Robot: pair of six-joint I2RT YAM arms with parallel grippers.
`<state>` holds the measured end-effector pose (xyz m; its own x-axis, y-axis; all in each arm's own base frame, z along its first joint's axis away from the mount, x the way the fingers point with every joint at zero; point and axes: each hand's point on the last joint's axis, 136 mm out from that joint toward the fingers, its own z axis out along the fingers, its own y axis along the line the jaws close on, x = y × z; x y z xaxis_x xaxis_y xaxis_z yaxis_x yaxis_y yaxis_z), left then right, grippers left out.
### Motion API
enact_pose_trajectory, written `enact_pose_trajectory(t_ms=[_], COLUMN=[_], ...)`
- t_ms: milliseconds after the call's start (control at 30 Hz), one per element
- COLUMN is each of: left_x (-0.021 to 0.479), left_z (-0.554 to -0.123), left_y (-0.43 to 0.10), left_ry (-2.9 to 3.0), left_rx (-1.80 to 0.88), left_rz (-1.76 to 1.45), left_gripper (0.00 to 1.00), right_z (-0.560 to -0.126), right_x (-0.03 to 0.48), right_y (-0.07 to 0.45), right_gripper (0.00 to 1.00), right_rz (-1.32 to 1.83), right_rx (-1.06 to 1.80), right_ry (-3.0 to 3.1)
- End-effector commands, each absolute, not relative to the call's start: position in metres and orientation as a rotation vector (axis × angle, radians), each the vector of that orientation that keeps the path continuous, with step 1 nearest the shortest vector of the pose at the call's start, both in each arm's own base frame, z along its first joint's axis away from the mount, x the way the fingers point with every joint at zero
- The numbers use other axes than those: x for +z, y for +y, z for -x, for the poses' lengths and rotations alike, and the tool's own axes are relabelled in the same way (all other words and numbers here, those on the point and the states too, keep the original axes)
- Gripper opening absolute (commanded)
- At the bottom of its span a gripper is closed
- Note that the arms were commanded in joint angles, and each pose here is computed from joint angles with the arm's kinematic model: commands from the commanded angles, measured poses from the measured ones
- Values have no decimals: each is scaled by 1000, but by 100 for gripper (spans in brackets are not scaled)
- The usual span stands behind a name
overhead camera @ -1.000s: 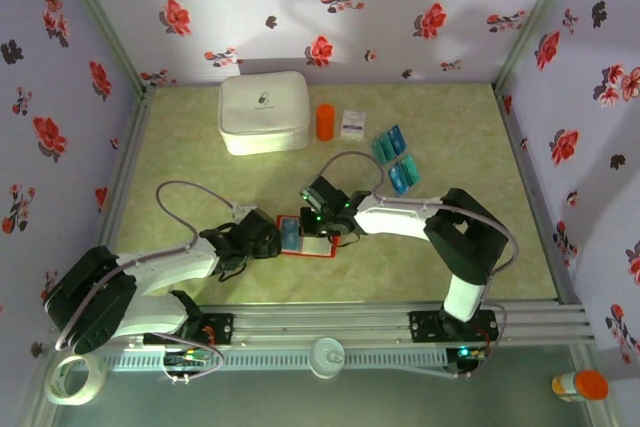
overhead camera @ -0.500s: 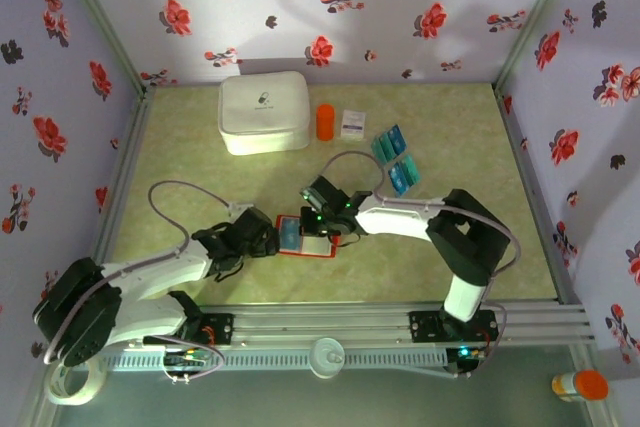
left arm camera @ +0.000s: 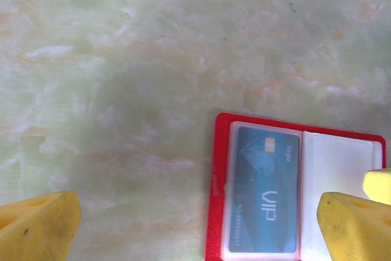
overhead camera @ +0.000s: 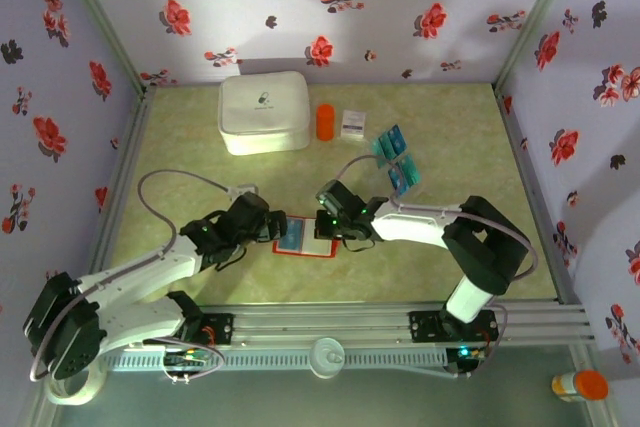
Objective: Put the credit cards into the card holder
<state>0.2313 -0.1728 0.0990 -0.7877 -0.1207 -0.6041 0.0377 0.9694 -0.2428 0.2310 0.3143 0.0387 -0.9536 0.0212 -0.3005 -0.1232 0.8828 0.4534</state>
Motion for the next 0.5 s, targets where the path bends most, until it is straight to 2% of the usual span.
enact_pose_trajectory(t_ms=[0, 467], left_x=[103, 71], left_z=[-235, -228], left_y=[-188, -227], left_ry=[2465, 2524], left_rx=[-351, -353], left_rz=[15, -81], left_gripper=[100, 100], right_z=[-238, -244], right_x=[35, 48], right_y=[303, 300], right_gripper=[5, 5], right_rz=[46, 40], right_rx=[665, 708], right_ry=[2723, 2658])
